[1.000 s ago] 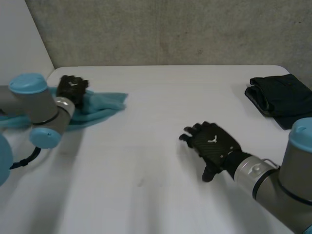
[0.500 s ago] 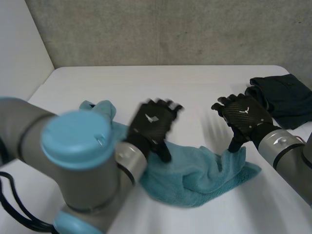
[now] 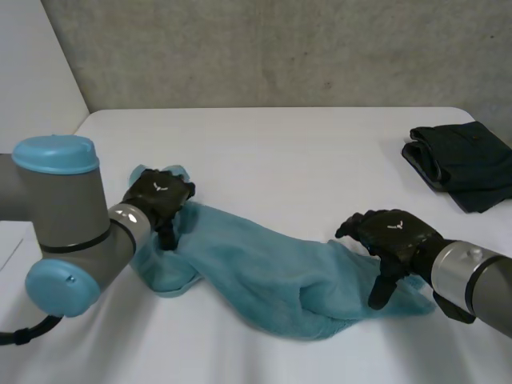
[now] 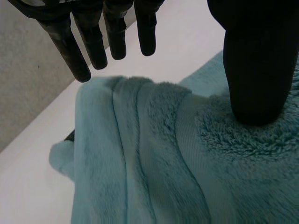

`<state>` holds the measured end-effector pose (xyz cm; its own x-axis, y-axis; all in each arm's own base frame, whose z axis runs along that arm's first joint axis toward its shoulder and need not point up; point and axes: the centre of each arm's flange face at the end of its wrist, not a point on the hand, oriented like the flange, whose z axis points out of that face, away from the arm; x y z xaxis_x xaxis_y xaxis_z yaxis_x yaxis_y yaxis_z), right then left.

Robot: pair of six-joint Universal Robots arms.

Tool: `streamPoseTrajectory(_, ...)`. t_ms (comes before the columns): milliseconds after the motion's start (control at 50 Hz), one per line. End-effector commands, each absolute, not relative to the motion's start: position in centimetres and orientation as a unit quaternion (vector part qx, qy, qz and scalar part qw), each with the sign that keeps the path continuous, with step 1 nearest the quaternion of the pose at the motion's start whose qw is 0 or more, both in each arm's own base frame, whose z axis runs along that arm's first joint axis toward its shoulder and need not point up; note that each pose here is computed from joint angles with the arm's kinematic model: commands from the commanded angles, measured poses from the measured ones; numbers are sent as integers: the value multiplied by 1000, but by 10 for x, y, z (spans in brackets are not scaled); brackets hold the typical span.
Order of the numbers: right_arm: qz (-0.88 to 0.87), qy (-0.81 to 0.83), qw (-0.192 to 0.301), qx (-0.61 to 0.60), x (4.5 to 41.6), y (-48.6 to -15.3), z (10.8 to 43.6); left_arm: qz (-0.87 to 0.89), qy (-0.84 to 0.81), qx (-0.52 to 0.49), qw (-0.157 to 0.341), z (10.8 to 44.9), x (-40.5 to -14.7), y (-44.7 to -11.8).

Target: Fold the laundry.

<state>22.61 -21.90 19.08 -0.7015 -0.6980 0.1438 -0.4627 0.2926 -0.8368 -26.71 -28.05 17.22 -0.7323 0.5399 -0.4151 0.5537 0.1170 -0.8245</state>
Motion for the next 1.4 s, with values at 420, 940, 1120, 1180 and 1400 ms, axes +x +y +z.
streamPoseTrajectory(420, -406, 752, 190, -483, 223, -135, 214, -510, 819, 263, -21, 169, -199, -199)
streamPoseTrajectory(940, -417, 763, 178, -460, 246, -193, 147, -524, 802, 285, -44, 137, -224, -255)
streamPoseTrajectory(1120, -461, 758, 133, -442, 257, -224, 139, -530, 780, 332, -17, 133, -230, -264)
streamPoseTrajectory(1180, -464, 757, 133, -441, 260, -228, 138, -538, 769, 344, -12, 133, -234, -267)
streamPoseTrajectory(1400, -489, 751, 106, -431, 266, -250, 131, -550, 760, 346, -7, 121, -241, -282)
